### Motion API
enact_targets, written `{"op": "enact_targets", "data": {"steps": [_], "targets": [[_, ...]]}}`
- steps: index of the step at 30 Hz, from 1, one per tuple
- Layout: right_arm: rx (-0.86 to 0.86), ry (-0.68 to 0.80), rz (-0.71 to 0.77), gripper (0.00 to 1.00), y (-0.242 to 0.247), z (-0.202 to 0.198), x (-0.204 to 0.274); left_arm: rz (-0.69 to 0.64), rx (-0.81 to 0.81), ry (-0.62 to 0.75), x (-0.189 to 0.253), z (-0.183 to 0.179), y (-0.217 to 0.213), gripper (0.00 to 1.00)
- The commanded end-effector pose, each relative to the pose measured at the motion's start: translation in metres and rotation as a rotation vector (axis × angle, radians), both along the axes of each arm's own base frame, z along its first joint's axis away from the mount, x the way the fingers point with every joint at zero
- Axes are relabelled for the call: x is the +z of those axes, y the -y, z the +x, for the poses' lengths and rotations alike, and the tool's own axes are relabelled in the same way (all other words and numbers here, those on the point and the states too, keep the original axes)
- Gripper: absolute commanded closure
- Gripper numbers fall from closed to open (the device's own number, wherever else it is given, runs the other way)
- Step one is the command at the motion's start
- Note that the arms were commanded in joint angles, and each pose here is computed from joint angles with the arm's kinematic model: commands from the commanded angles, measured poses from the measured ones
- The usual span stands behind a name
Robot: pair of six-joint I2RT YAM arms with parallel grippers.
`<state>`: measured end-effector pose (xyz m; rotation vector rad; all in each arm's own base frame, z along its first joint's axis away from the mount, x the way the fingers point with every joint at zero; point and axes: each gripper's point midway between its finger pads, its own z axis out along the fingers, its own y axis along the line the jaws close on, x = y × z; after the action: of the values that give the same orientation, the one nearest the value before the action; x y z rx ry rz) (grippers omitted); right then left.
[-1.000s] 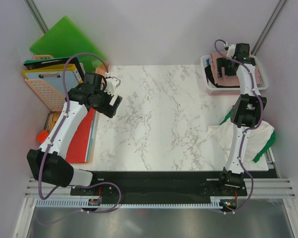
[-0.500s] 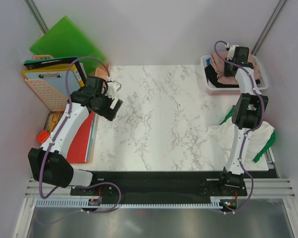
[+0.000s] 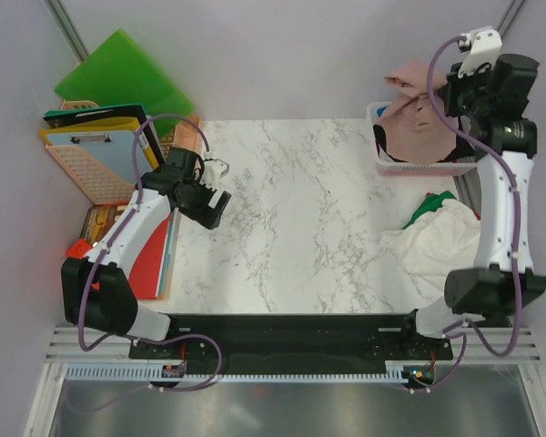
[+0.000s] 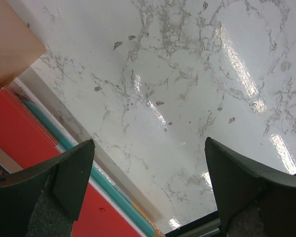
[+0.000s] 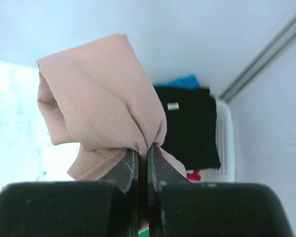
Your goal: Fold and stack the t-shirts
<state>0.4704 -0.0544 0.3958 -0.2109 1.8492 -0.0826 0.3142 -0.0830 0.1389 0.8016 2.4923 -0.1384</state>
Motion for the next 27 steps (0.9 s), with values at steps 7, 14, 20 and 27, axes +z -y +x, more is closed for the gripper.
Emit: {"op": "enact_targets", "data": {"steps": [7, 14, 20, 27], "targets": [[0.242, 0.290, -0.006, 1.00, -0.065, -0.123, 0.104, -0.044, -0.026, 0.079, 0.015, 0.001, 0.008, 0.00], [0.260, 0.284, -0.009, 1.00, -0.071, -0.139, 0.095, -0.043, -0.021, 0.090, 0.017, 0.001, 0.007, 0.00], [0.356, 0.176, 0.047, 1.00, -0.087, -0.137, 0.061, -0.045, -0.005, 0.159, 0.029, 0.006, 0.005, 0.00], [0.562, 0.009, 0.108, 1.00, -0.166, -0.133, 0.030, -0.040, -0.002, 0.164, 0.030, 0.005, 0.003, 0.00]]}}
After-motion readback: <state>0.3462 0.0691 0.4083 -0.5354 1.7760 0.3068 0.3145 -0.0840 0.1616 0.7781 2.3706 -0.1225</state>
